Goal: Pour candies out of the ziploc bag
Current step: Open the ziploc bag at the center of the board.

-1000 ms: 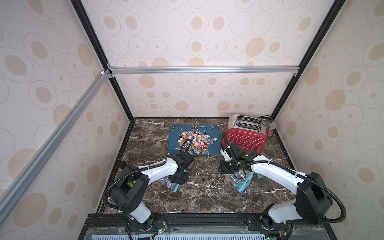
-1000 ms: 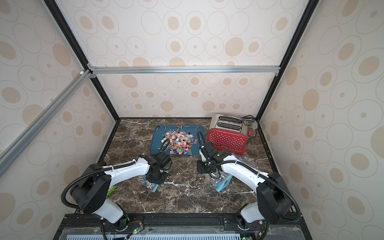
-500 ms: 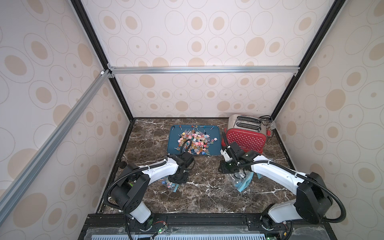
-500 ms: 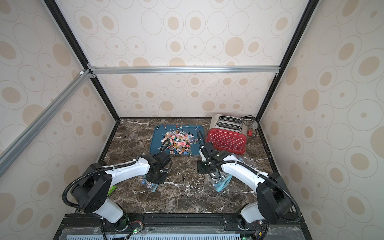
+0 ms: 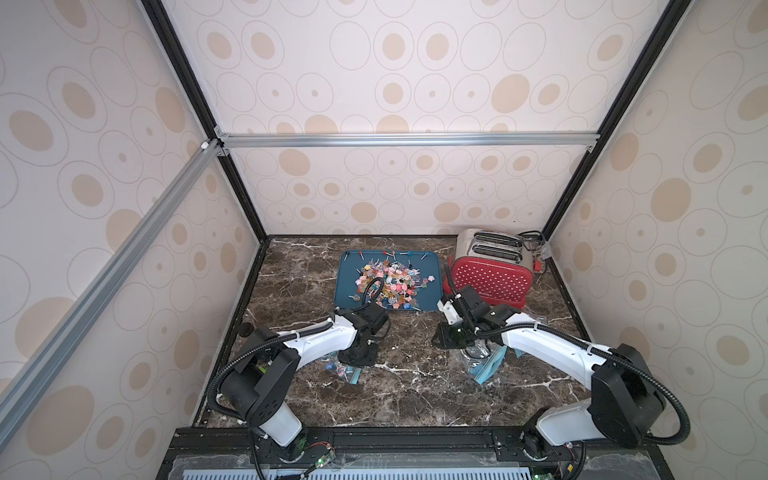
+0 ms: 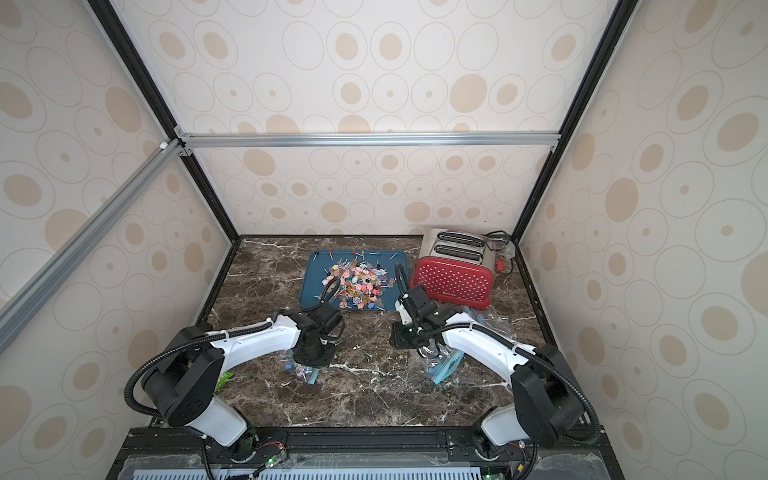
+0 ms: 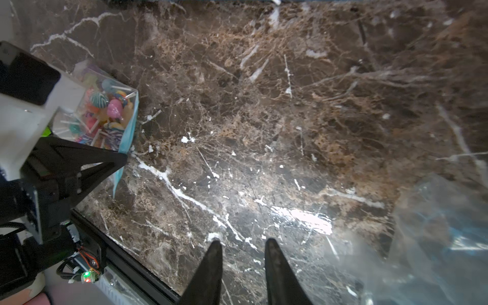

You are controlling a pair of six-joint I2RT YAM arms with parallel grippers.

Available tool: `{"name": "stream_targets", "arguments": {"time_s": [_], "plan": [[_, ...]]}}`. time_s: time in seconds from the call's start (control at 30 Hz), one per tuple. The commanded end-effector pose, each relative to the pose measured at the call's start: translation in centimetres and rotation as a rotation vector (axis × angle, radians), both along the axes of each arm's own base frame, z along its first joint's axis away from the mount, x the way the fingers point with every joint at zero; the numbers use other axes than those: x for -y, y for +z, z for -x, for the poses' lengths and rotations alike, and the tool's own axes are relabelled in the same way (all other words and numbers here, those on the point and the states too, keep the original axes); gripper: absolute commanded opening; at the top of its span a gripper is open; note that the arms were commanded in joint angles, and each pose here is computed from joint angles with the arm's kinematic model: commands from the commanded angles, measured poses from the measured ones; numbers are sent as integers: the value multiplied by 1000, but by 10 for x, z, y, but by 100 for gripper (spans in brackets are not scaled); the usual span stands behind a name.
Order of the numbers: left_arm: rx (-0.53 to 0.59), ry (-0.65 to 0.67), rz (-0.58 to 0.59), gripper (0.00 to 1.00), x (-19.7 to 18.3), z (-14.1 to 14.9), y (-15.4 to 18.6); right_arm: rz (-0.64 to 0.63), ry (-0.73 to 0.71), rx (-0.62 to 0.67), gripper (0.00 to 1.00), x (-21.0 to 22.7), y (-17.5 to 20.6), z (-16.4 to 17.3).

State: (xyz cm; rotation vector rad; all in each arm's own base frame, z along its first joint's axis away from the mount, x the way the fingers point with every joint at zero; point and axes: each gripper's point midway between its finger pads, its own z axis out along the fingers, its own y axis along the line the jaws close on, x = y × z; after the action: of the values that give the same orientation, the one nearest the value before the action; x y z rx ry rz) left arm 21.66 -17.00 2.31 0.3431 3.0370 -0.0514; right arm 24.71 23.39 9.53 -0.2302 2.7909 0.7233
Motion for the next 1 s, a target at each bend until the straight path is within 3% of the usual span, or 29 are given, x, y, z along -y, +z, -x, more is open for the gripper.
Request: {"name": "stream_targets", "arguments": {"time_s": [0.0,0.33,0.97], "plan": [[16,-6,153,0,29,-4,16,-121,26,-8,32,-18,5,2],[28,16,363,0,68,-12,33,-315,89,-62,32,-68,-6,4],[-2,26,359,0,68,-9,20,-272,96,-155,34,-111,-53,-4]]}}
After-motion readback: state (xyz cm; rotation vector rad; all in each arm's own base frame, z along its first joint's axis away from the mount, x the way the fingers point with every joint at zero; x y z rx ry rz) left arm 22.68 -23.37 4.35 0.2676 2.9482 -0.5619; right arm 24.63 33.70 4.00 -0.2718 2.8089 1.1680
